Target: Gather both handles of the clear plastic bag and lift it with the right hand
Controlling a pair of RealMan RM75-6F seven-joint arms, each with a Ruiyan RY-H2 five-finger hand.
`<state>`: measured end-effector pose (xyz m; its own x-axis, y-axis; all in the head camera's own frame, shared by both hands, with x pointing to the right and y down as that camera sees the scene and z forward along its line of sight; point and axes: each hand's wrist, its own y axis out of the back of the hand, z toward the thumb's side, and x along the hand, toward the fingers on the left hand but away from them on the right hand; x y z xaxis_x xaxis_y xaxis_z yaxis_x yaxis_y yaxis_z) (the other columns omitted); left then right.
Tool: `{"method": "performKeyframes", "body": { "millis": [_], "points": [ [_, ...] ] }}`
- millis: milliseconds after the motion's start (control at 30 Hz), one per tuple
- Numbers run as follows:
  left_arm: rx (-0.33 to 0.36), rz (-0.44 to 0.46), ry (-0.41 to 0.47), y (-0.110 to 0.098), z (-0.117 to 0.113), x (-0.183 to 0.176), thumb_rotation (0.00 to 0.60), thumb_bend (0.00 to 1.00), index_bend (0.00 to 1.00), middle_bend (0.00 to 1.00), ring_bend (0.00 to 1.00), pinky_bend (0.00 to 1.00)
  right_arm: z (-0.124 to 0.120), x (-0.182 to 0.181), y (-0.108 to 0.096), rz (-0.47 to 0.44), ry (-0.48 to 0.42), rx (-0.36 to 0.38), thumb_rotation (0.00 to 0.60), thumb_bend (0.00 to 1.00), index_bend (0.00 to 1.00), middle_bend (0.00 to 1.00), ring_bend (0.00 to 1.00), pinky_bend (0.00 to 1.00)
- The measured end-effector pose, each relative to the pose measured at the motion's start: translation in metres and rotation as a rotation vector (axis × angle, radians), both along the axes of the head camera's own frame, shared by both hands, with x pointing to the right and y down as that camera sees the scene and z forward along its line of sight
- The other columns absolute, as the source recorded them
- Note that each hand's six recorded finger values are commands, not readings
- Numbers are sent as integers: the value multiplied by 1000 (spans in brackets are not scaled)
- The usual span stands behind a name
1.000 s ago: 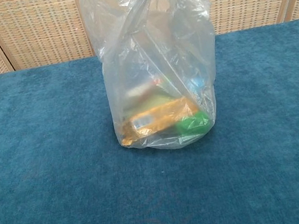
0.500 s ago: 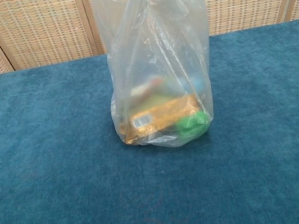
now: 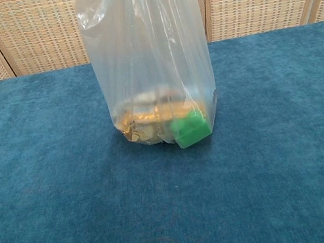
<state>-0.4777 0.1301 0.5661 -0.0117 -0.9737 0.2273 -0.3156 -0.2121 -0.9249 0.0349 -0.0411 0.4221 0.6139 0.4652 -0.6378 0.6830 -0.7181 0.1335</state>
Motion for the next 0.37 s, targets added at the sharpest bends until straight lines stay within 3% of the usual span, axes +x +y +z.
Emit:
{"method": "performKeyframes", "body": {
  "millis": [367],
  "points": [
    [1, -5, 1, -1, 0, -1, 600, 120, 0, 0, 0, 0, -40, -6, -20, 90, -79, 60, 600, 1000, 866, 841, 829, 1000]
  ]
}}
